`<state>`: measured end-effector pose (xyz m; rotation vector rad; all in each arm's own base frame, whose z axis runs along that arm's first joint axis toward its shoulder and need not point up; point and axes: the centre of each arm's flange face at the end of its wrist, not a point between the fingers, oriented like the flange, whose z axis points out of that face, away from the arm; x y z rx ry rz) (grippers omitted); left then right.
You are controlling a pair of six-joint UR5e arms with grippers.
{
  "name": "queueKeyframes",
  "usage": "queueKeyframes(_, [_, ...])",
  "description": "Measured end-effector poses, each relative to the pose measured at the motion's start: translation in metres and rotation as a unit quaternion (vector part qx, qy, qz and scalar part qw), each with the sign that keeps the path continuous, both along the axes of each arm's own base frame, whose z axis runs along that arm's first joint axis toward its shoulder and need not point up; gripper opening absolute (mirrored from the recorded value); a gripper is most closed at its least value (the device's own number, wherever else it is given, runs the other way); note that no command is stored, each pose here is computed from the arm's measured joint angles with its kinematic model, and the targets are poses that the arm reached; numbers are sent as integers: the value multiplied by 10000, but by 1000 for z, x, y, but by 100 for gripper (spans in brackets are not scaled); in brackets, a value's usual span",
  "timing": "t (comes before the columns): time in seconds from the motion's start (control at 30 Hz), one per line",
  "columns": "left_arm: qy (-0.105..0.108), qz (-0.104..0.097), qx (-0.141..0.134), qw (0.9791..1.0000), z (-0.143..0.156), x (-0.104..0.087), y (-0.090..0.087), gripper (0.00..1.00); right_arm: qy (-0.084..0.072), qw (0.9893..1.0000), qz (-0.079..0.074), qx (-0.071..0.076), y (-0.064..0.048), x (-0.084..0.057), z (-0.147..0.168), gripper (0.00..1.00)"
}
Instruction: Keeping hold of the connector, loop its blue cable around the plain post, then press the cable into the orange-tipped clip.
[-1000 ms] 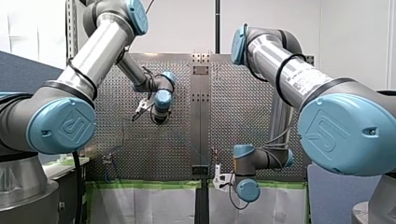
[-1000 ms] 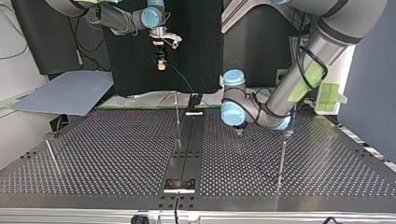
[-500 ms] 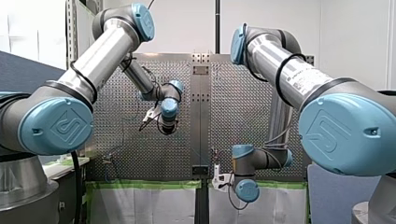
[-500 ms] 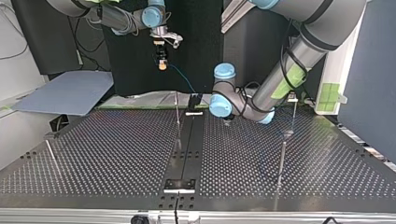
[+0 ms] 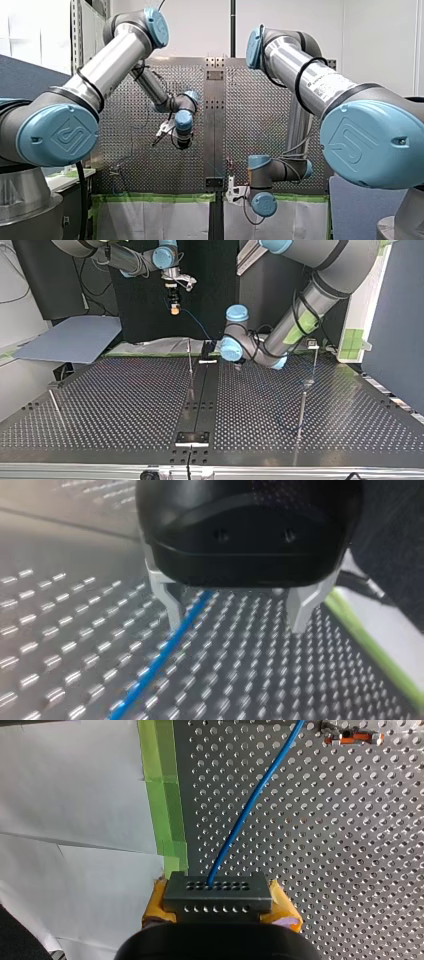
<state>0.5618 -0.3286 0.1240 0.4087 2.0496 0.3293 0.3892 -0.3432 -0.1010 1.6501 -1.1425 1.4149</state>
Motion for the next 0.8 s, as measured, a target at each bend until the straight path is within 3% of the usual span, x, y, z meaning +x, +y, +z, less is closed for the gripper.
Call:
queueKeyframes(0.43, [239, -249, -169, 9993, -60, -15, -35, 100, 26, 10000, 9, 7, 0, 1, 0, 0])
queueKeyframes(0.8, [243, -329, -247, 9989, -71, -20, -49, 100, 77, 10000, 48, -2, 1, 3, 0, 0])
